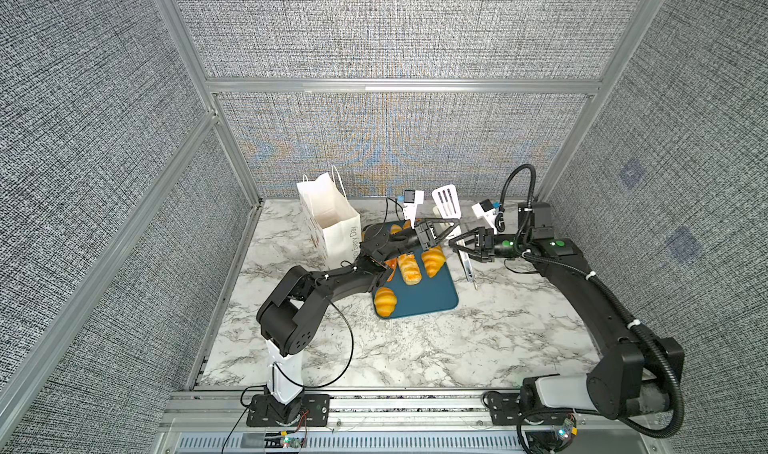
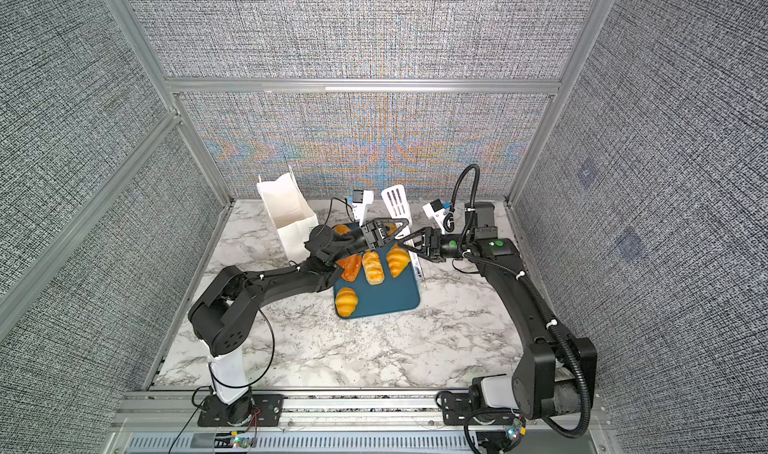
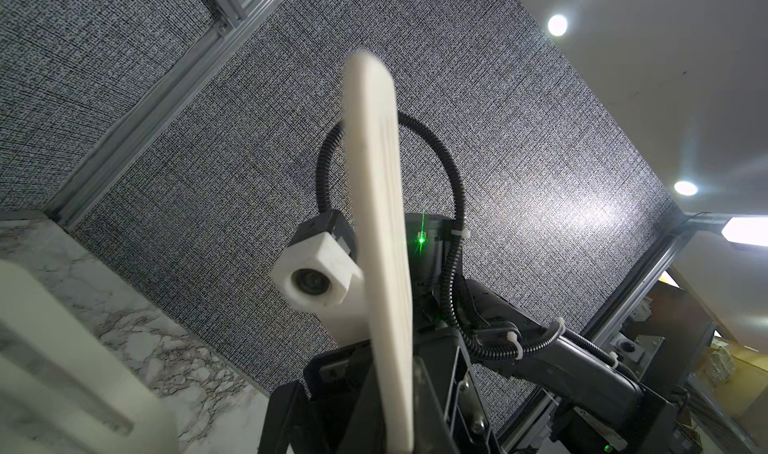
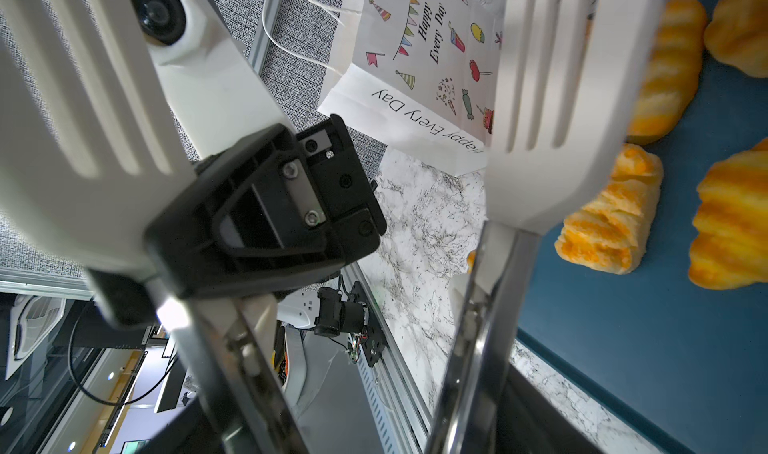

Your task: Place the fake bread into the paper bag

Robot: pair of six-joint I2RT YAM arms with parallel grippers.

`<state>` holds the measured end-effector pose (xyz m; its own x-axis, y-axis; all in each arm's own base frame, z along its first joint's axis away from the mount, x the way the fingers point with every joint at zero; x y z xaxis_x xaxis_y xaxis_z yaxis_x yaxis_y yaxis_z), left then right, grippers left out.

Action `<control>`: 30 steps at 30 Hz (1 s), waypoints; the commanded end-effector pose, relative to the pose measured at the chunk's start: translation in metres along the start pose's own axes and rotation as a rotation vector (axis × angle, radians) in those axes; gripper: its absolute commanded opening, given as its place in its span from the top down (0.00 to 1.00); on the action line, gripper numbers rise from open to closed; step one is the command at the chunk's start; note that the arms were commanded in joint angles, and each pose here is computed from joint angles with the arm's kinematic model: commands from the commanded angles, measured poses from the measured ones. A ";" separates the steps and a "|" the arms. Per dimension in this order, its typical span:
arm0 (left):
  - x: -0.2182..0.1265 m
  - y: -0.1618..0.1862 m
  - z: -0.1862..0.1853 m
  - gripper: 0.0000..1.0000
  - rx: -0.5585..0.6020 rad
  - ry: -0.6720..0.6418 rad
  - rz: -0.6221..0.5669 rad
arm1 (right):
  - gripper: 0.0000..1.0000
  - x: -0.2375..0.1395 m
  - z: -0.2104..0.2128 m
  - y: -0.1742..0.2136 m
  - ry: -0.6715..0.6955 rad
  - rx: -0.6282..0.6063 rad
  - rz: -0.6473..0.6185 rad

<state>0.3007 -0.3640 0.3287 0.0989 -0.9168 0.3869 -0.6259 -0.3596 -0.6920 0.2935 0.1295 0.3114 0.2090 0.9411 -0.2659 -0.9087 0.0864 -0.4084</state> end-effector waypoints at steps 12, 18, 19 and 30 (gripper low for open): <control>0.015 -0.006 -0.029 0.92 0.046 0.129 -0.076 | 0.18 -0.002 0.004 -0.007 -0.004 -0.020 -0.048; 0.016 0.000 -0.033 0.92 0.047 0.116 -0.068 | 0.17 -0.005 -0.001 -0.012 0.045 -0.036 -0.087; 0.015 0.000 -0.032 0.92 0.047 0.108 -0.067 | 0.17 -0.005 -0.002 -0.013 0.054 -0.037 -0.093; 0.019 0.007 -0.036 0.92 0.051 0.122 -0.074 | 0.18 -0.006 -0.005 -0.021 0.078 -0.057 -0.115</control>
<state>0.2921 -0.3787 0.3361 0.1769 -0.8833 0.4341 -0.6178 -0.4430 -0.6496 0.3024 0.1254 0.3172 0.2643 0.9303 -0.2544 -0.8757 0.1210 -0.4674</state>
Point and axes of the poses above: each gripper's point midway between its finger pads, its own x axis out along the fingers, its own z axis along the line the jaws close on, y = z × x, the point moved 7 cm from there along -x, back along the fingers, and after that the axes turned 4 degrees about x, right-handed, at the moved point
